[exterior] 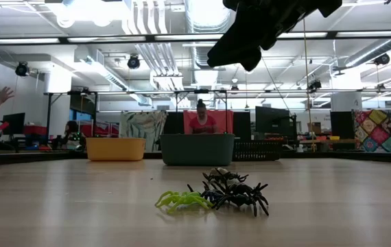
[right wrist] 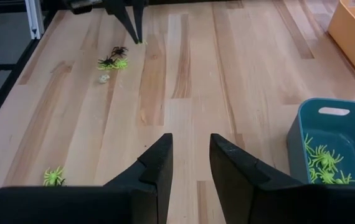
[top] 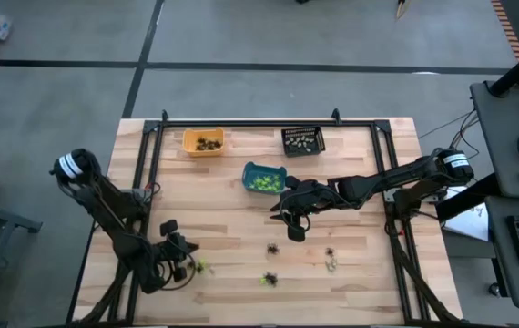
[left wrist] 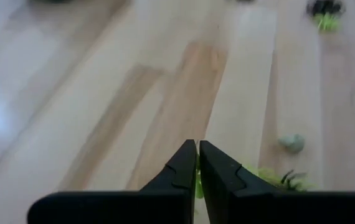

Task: Sort Halloween decoration
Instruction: Put the green spider toy into the blue bin

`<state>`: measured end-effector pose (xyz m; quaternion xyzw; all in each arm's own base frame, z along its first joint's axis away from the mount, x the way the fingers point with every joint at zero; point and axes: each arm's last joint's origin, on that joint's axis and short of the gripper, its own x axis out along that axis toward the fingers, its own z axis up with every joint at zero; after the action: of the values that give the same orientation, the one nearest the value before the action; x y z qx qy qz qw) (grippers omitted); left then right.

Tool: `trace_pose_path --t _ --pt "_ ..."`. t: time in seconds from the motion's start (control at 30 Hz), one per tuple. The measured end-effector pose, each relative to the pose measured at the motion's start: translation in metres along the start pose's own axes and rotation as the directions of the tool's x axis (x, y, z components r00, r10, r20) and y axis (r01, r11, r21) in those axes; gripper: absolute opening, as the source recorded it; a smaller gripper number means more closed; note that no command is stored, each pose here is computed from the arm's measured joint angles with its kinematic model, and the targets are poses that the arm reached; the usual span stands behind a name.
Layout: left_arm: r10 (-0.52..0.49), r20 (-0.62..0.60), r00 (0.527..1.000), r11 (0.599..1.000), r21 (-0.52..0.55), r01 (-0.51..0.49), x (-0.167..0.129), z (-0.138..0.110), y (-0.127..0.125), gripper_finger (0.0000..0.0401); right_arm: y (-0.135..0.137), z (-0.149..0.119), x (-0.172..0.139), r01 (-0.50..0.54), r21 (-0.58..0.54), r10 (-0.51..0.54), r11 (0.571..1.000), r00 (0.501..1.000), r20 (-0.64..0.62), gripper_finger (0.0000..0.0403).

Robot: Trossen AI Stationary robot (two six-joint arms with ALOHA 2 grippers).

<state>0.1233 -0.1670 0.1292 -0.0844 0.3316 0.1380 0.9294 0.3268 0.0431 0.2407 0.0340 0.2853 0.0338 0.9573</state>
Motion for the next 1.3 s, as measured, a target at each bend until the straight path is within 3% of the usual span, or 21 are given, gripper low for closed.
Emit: trace_pose_path --t 0.37,0.57,0.8,1.0,1.3 --pt "0.022 0.274 0.961 0.998 -0.064 -0.004 -0.021 0.034 0.010 0.0000 0.000 0.000 0.000 0.000 0.000 0.000 1.000 1.000 0.000 0.0095" --pt "0.037 0.355 0.934 0.994 -0.106 0.001 -0.020 0.060 0.011 0.0000 0.000 0.000 0.000 0.000 -0.014 0.000 1.000 1.000 -0.001 0.0095" --pt "-0.015 0.405 0.914 1.000 0.001 0.016 -0.006 0.100 0.010 0.0000 0.000 -0.001 0.000 0.000 -0.038 0.000 0.999 1.000 -0.012 0.0095" --pt "-0.013 0.392 0.920 0.998 0.068 -0.014 0.017 0.128 0.031 0.0000 0.000 -0.003 0.000 0.000 -0.060 -0.002 0.998 0.999 -0.033 0.0095" --pt "-0.002 0.421 0.907 0.995 0.093 -0.041 0.058 0.171 0.086 0.0000 -0.001 -0.006 0.000 0.000 -0.105 -0.007 0.994 0.998 -0.065 0.0095"
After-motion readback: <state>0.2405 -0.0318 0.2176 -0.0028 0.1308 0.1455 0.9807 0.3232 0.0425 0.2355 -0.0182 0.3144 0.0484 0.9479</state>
